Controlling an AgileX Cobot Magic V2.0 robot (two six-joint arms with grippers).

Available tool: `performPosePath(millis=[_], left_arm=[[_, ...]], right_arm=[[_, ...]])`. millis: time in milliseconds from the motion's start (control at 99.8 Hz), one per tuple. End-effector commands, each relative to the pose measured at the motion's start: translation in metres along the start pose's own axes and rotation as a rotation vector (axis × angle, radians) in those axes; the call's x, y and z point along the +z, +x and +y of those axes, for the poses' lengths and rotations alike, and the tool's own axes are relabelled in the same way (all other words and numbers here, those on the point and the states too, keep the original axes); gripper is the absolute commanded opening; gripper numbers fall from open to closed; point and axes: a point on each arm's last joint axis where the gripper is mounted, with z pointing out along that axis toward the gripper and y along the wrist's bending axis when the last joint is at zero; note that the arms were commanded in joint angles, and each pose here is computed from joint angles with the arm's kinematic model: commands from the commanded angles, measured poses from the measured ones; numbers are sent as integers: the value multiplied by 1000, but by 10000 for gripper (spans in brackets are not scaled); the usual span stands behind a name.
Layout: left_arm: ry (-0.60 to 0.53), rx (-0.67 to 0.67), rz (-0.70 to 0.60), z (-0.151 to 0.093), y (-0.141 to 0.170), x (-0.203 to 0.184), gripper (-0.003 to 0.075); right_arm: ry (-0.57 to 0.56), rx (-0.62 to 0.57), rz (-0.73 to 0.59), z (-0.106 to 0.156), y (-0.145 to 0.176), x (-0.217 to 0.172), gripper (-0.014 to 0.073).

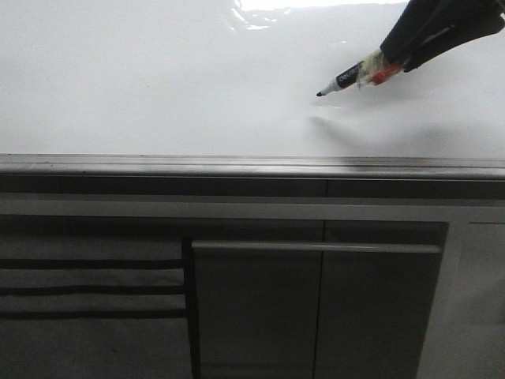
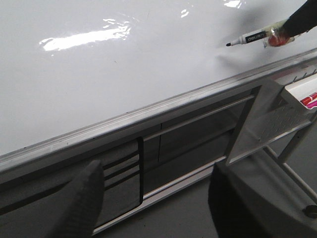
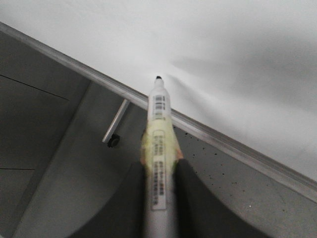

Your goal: Write number 0 on whiteboard

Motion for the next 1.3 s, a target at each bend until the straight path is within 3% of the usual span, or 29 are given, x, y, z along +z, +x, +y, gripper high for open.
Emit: performPosePath(millis=[0, 211, 421, 672, 862, 1013, 1173, 1293], left_arm=[[-6, -24, -112, 1, -16, -4, 420], [-7, -24, -117, 1, -16, -4, 420], [-7, -24, -117, 1, -16, -4, 420], [-7, -24, -117, 1, -16, -4, 420], [-7, -22, -117, 1, -16, -4, 420], [-6, -14, -107, 1, -16, -4, 420], [33, 80, 3, -3, -14, 1, 420], [158, 187, 90, -16, -22, 10, 420]], right_arm=[[5, -28, -97, 6, -17, -13, -36], [-2, -49, -92, 1, -36, 2, -36], [-29, -52, 106, -14, -24, 25, -36], [1, -42, -1, -18, -38, -9, -36], [-33, -106, -45, 5, -52, -9, -36], [-119, -194, 15, 30, -48, -15, -36], [-186, -357, 15, 66, -29, -33, -36], [-249, -616, 4, 100, -2, -46, -36]])
